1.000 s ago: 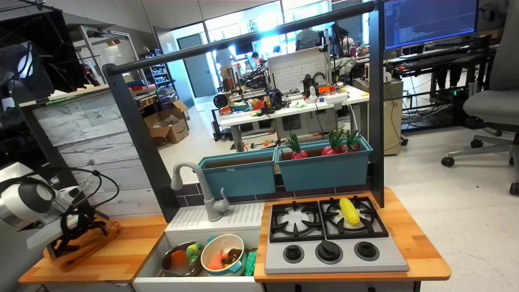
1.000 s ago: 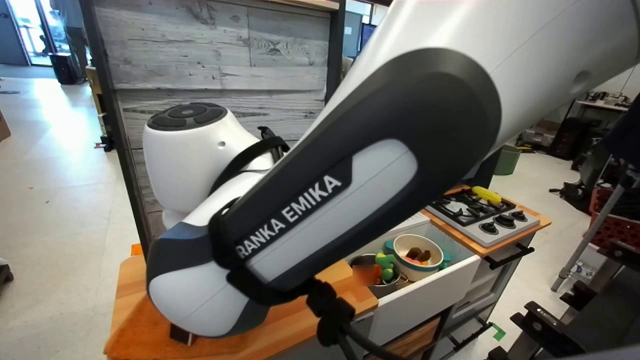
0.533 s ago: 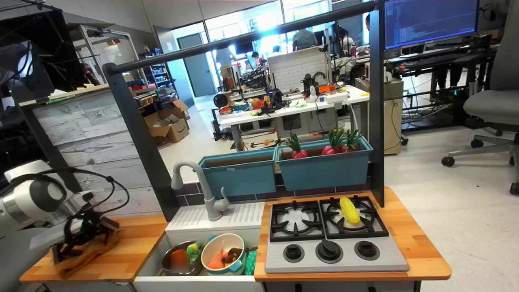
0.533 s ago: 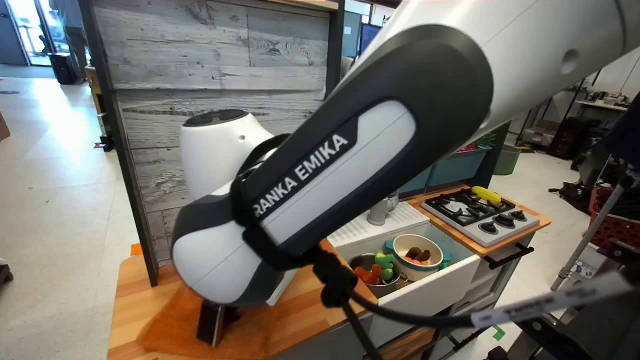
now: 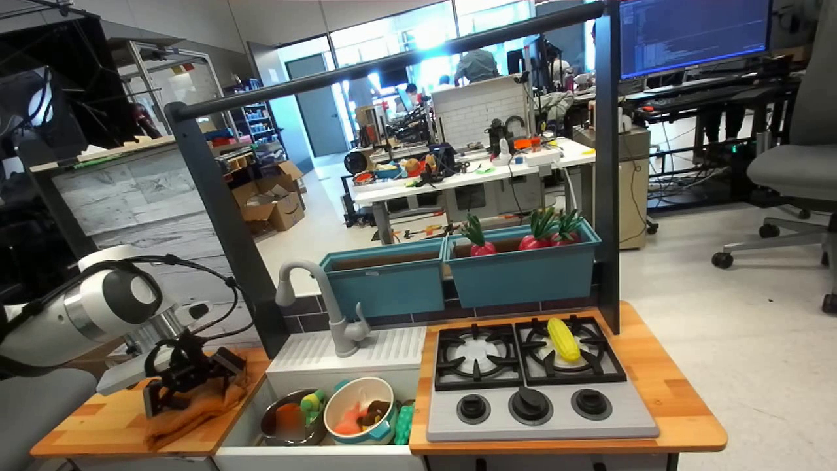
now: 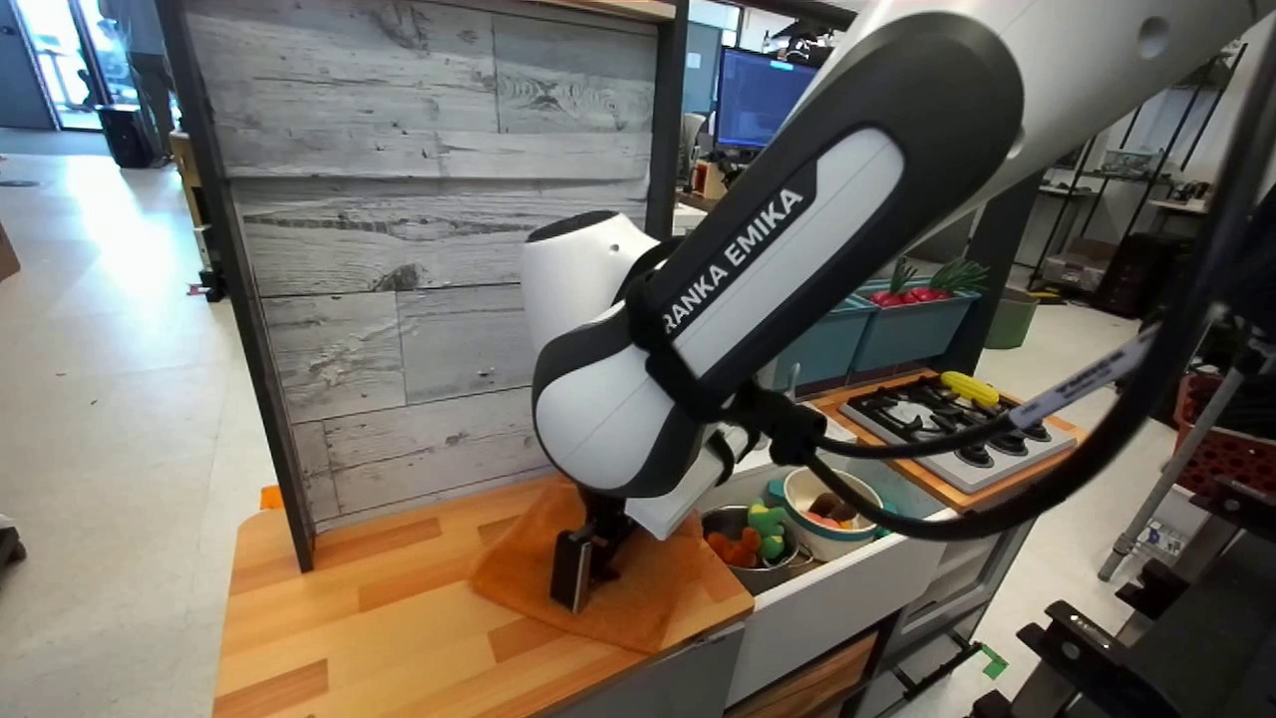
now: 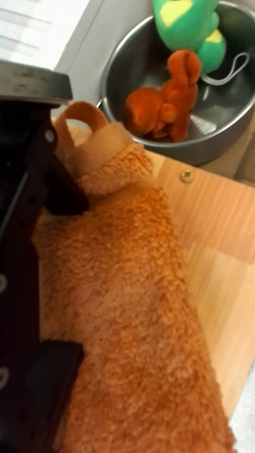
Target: Pick up all the plush toys from the counter and on the stove and put them in the pots, then wipe the counter with the cloth
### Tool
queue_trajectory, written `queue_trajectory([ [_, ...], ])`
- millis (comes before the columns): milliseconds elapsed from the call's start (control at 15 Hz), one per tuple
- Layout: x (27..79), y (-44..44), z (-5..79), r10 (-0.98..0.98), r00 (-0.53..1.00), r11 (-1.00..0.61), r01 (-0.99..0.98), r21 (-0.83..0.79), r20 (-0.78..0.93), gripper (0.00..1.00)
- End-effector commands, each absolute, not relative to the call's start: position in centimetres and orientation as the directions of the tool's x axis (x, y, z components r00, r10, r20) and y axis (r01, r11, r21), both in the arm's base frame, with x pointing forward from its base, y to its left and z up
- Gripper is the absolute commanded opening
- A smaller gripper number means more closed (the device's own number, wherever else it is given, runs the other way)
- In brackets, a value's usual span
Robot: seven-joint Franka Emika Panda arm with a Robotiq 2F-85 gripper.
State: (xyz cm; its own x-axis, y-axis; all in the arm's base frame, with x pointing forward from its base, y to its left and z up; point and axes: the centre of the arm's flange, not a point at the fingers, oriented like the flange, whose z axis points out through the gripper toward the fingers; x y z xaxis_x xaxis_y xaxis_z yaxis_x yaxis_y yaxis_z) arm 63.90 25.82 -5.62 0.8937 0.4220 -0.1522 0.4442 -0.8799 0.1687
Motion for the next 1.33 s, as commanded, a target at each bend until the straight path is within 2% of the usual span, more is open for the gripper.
queue_trajectory([
  [0, 61.1, 27.1, -10.0, 0.497, 0.83, -0.827, 0.541, 0.153, -0.253, 1.0],
  [333, 63.5, 37.0, -10.0, 0.701, 0.71, -0.677, 0.693, 0.246, -0.07, 1.0],
  [600, 62.7, 45.8, -9.1, 0.767, 0.638, -0.637, 0.742, 0.208, 0.069, 1.0],
  [733, 62.0, 47.1, -9.0, 0.774, 0.626, -0.633, 0.756, 0.167, 0.099, 1.0],
  [1000, 60.6, 41.4, -10.1, 0.721, 0.693, -0.691, 0.715, 0.107, 0.025, 1.0],
  [1267, 59.9, 33.4, -9.0, 0.578, 0.814, -0.81, 0.581, 0.075, -0.061, 1.0],
])
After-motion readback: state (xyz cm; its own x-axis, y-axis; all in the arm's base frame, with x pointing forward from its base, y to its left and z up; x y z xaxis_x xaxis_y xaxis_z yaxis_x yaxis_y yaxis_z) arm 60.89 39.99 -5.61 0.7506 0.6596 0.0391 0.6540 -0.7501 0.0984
